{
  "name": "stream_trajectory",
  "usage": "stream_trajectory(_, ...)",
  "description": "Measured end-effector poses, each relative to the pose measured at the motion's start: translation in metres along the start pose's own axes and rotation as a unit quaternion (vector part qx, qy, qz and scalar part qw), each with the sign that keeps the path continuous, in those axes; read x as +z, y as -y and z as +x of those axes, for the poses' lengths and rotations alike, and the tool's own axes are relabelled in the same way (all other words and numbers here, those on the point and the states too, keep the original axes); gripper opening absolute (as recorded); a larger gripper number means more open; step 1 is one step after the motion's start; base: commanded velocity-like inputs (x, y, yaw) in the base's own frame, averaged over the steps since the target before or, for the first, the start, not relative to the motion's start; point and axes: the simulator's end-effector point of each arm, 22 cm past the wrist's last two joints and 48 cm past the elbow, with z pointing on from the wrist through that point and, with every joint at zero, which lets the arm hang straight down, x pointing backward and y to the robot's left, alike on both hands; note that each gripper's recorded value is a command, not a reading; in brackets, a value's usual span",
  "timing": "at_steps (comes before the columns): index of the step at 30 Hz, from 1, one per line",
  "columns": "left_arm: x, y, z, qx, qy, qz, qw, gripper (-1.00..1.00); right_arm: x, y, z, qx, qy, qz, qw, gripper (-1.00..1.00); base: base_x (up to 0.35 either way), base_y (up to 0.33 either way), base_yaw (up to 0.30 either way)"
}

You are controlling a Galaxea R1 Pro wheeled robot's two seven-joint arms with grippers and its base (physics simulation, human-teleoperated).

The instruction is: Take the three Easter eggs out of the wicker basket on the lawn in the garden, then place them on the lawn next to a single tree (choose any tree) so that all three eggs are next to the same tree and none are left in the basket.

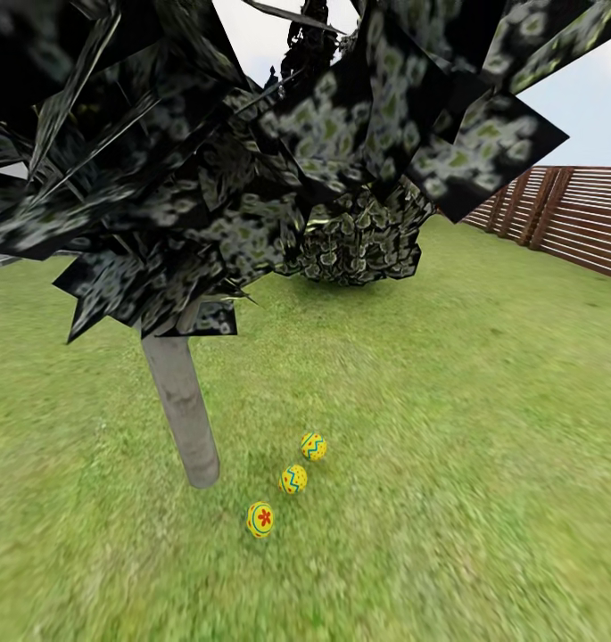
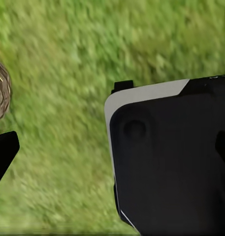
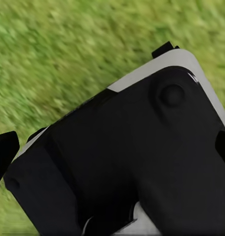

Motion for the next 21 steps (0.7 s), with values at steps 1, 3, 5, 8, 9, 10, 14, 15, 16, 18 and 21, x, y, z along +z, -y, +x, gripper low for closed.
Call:
stream_trajectory(1, -0.001, 0.000, 0.002, 0.000, -0.002, 0.000, 1.0000, 1.00, -0.001, 0.000, 0.001, 0.000, -0.001, 0.000, 1.0000, 1.00, 0.000, 0.000, 0.000)
stream_trajectory(3, -0.004, 0.002, 0.011, 0.000, -0.008, 0.002, 1.0000, 1.00, -0.003, 0.001, 0.003, 0.000, -0.003, 0.001, 1.0000, 1.00, 0.000, 0.000, 0.000)
stream_trajectory(5, -0.006, 0.003, 0.018, 0.001, -0.015, 0.003, 0.9999, 1.00, -0.005, 0.001, 0.009, 0.002, -0.008, 0.001, 1.0000, 1.00, 0.000, 0.000, 0.000)
stream_trajectory(8, -0.009, 0.003, 0.024, 0.001, -0.022, 0.004, 0.9998, 1.00, -0.008, 0.002, 0.015, 0.003, -0.013, 0.003, 0.9999, 1.00, 0.000, 0.000, 0.000)
stream_trajectory(9, -0.011, 0.004, 0.027, 0.001, -0.025, 0.005, 0.9997, 1.00, -0.009, 0.003, 0.016, 0.004, -0.015, 0.003, 0.9999, 1.00, 0.000, 0.000, 0.000)
stream_trajectory(10, -0.012, 0.004, 0.029, 0.001, -0.027, 0.005, 0.9996, 1.00, -0.010, 0.004, 0.017, 0.004, -0.015, 0.004, 0.9999, 1.00, 0.000, 0.000, 0.000)
stream_trajectory(14, -0.015, 0.004, 0.034, 0.001, -0.035, 0.006, 0.9994, 1.00, -0.014, 0.007, 0.018, 0.004, -0.016, 0.007, 0.9998, 1.00, 0.000, 0.000, 0.000)
stream_trajectory(15, -0.015, 0.004, 0.035, 0.001, -0.036, 0.006, 0.9993, 1.00, -0.014, 0.008, 0.018, 0.004, -0.017, 0.007, 0.9998, 1.00, 0.000, 0.000, 0.000)
stream_trajectory(16, -0.016, 0.004, 0.036, 0.002, -0.038, 0.006, 0.9992, 1.00, -0.014, 0.008, 0.018, 0.004, -0.017, 0.007, 0.9998, 1.00, 0.000, 0.000, 0.000)
stream_trajectory(18, -0.016, 0.004, 0.038, 0.002, -0.041, 0.006, 0.9992, 1.00, -0.014, 0.008, 0.019, 0.004, -0.017, 0.007, 0.9998, 1.00, 0.000, 0.000, 0.000)
stream_trajectory(21, -0.018, 0.004, 0.041, 0.003, -0.044, 0.005, 0.9990, 1.00, -0.016, 0.008, 0.019, 0.004, -0.017, 0.007, 0.9998, 1.00, 0.000, 0.000, 0.000)
